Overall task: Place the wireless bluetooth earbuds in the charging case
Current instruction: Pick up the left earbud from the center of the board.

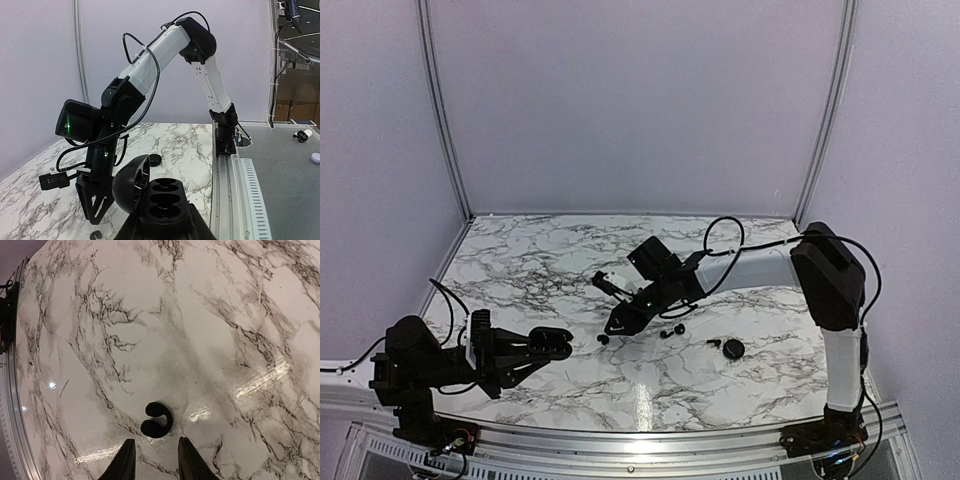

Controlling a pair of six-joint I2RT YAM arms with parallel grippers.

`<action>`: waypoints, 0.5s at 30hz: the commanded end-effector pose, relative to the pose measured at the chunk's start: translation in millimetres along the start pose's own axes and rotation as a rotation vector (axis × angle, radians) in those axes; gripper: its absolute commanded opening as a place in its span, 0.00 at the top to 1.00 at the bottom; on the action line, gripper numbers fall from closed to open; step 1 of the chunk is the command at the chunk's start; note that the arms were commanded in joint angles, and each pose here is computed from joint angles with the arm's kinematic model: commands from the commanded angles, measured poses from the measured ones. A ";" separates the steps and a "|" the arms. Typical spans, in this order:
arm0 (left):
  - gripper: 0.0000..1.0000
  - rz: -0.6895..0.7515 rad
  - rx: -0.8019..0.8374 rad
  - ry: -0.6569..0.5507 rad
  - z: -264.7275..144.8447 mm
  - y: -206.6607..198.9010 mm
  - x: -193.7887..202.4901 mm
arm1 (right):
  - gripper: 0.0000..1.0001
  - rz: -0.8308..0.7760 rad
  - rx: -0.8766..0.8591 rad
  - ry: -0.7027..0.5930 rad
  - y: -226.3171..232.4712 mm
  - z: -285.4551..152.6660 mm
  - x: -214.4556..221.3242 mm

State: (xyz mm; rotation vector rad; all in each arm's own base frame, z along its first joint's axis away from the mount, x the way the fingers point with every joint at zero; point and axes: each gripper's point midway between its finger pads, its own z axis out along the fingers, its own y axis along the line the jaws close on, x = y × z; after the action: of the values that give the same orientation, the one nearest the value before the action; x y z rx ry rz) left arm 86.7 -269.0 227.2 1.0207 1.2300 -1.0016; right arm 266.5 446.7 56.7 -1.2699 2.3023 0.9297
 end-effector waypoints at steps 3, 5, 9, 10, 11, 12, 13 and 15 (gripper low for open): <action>1.00 -0.001 -0.003 -0.020 -0.8 0.2 -6.0 | 0.71 -0.017 0.035 0.009 -7.3 7.0 -7.0; 1.00 -0.001 -0.003 -0.020 -0.9 0.2 -5.7 | 0.72 -0.016 0.030 0.011 -6.9 8.3 -7.5; 1.00 -0.001 -0.004 -0.017 -0.7 0.4 -5.2 | 0.72 -0.017 0.031 0.020 -7.7 10.7 -6.5; 1.00 -0.003 -0.006 -0.017 -0.8 0.6 -5.3 | 0.72 -0.016 0.030 0.022 -7.7 11.1 -6.4; 1.00 -0.003 -0.006 -0.018 -0.8 0.7 -5.6 | 0.73 -0.017 0.030 0.023 -7.5 11.4 -7.3; 1.00 -0.003 -0.005 -0.018 -1.0 0.5 -5.3 | 0.72 -0.016 0.031 0.026 -7.8 11.9 -7.4; 1.00 -0.004 -0.008 -0.017 -1.0 1.0 -5.1 | 0.72 -0.016 0.032 0.030 -8.0 12.7 -7.5; 1.00 -0.004 -0.008 -0.018 -1.1 0.9 -5.2 | 0.72 -0.013 0.035 0.039 -9.2 14.3 -7.5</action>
State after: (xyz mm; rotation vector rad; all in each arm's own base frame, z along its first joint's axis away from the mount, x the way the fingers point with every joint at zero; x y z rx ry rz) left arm 87.0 -268.9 226.9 1.0179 1.2343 -1.0029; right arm 271.2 448.5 38.6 -1.2836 2.3528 0.8821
